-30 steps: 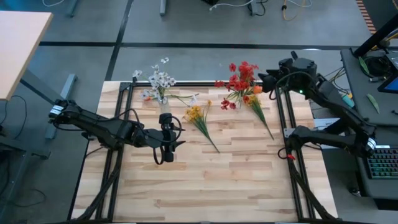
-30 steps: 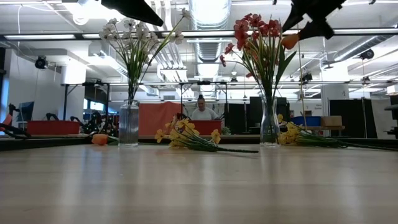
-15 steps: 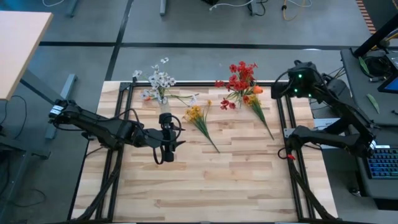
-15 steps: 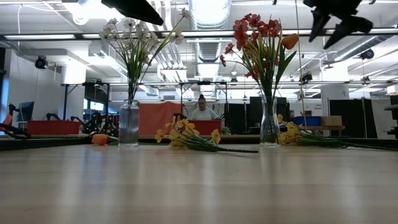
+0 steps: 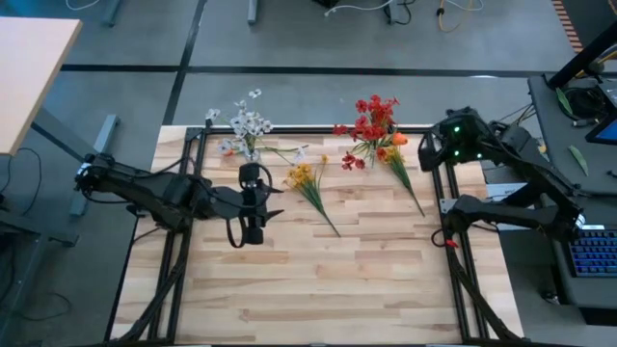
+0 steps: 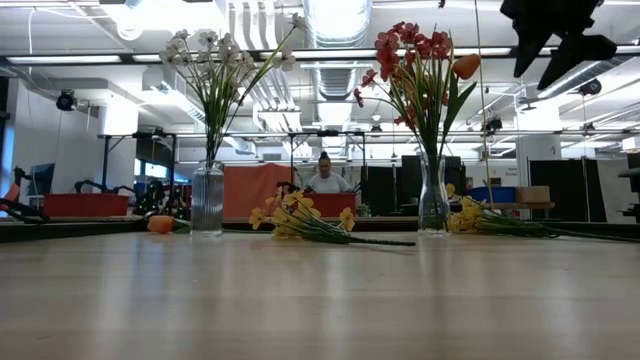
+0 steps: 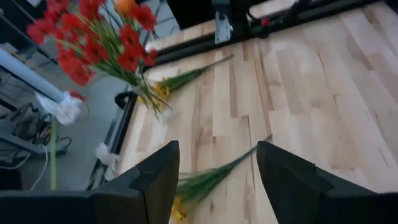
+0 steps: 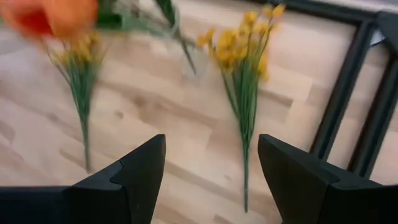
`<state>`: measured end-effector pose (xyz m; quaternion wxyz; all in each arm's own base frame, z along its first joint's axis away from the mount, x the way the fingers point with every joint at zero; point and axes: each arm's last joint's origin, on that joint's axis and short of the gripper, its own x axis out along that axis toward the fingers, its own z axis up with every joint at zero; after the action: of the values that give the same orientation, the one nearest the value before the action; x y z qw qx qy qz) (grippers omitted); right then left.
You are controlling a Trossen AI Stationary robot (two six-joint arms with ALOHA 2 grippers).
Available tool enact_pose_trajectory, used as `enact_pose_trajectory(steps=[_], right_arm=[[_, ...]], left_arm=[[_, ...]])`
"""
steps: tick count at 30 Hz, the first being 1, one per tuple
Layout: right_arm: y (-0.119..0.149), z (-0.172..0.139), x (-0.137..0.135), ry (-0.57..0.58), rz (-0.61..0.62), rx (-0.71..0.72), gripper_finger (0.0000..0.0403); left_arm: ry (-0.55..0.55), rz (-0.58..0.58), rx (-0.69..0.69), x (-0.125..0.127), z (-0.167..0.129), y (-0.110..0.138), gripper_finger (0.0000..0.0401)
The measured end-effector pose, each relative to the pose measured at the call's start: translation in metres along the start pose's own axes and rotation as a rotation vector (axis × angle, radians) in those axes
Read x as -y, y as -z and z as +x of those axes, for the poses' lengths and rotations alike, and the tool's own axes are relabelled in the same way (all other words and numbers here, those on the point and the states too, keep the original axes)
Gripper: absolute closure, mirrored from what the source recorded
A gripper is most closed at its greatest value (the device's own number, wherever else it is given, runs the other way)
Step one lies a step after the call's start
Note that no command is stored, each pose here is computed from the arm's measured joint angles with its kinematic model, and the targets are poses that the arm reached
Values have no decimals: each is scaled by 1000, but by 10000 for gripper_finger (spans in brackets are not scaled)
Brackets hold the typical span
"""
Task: Sort flowers into vase by color
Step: Put the right yellow flowers into the left transparent flower vase
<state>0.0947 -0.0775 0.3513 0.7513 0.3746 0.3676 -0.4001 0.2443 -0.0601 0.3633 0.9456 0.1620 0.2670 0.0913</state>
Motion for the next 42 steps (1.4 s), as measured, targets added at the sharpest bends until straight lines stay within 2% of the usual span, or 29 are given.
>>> enact_pose_trajectory(steps=[6, 13, 20, 26, 42], right_arm=[[24, 40, -6, 8, -65, -133, 156], [46, 67, -14, -25, -107, -152, 156], [69, 101, -15, 55, -127, -224, 156], [75, 130, -21, 83, -138, -235, 156], [85, 185, -20, 403, -218, -320, 156]], left_arm=[[-8, -39, 92, 0, -2, -1, 202], [-15, -111, 188, -6, -12, -2, 202], [-23, -188, 309, -18, -33, -9, 202], [-30, -226, 376, -26, -47, -12, 202], [-27, -202, 339, -27, -49, -7, 202]])
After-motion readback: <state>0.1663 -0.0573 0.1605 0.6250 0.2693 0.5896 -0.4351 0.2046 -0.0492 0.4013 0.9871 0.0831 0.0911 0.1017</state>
